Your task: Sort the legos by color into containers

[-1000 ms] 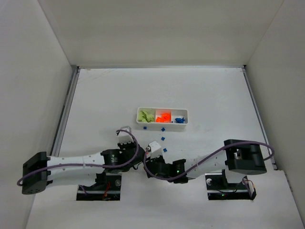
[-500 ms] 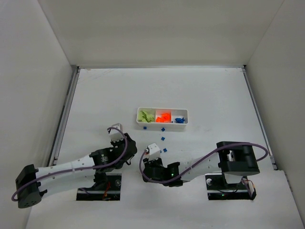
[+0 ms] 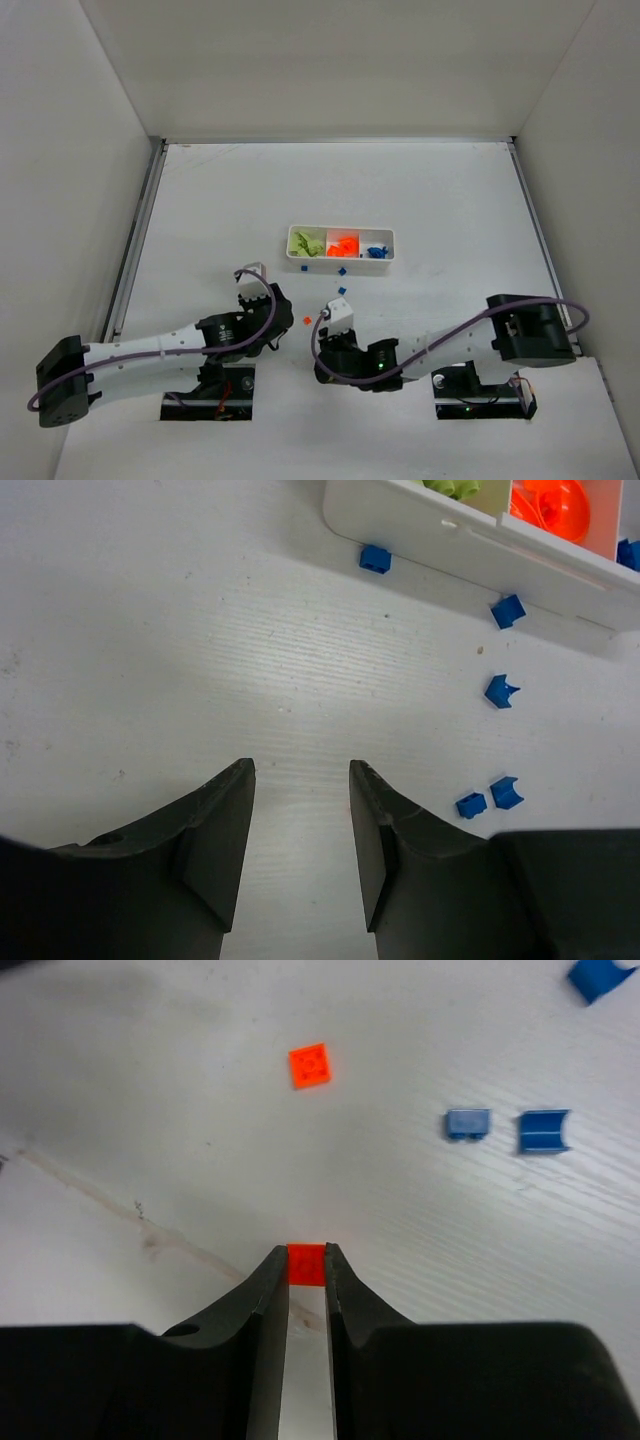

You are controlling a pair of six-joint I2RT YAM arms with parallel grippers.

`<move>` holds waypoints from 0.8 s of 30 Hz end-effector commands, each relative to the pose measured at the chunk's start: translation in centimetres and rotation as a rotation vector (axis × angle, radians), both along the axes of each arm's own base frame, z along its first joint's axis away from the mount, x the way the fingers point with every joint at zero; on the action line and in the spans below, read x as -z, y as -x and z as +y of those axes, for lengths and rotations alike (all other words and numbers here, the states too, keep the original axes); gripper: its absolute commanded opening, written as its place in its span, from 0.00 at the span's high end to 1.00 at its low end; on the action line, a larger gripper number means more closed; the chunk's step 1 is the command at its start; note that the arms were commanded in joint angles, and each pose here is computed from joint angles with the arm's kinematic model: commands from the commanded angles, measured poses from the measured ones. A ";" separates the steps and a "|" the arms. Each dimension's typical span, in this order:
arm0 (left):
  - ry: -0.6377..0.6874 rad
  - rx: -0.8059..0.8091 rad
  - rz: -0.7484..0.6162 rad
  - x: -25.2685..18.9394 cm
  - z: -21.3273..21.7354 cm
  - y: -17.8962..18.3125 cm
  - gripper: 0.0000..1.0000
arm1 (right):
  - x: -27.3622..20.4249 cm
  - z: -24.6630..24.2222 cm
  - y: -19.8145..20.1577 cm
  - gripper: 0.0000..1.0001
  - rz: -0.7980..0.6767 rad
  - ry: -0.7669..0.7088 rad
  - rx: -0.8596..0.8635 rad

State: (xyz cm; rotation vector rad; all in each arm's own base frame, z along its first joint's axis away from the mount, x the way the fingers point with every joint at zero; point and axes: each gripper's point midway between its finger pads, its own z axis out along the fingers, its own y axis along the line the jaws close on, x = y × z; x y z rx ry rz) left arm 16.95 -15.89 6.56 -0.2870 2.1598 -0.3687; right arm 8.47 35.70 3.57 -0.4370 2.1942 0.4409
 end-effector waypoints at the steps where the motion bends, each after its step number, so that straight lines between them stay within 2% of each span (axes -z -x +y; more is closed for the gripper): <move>1: 0.015 0.042 -0.005 0.4 -1.0 0.4 0.59 | -3.9 -1.4 -1.4 0.78 -0.039 -0.095 0.053; 5: 0.013 0.096 0.011 1.1 -2.7 1.2 0.58 | -7.7 -2.7 -4.9 0.78 -0.101 -0.136 0.084; 11: -0.021 0.187 0.012 1.7 -5.5 2.3 0.56 | -12.7 -5.5 -14.3 0.78 -0.183 -0.219 0.182; 16: -0.068 0.214 0.023 2.5 -6.4 2.7 0.56 | -12.8 -6.5 -20.6 0.78 -0.165 -0.230 0.238; 21: -0.123 0.224 0.014 2.9 -6.4 2.6 0.56 | -12.3 -5.2 -23.7 0.77 -0.152 -0.205 0.236; 22: -0.136 0.225 0.012 3.0 -6.4 2.6 0.56 | -12.2 -5.0 -24.3 0.75 -0.154 -0.198 0.243; 24: -0.156 0.233 0.010 3.3 -6.4 2.5 0.56 | -11.9 -4.9 -25.6 0.63 -0.157 -0.186 0.264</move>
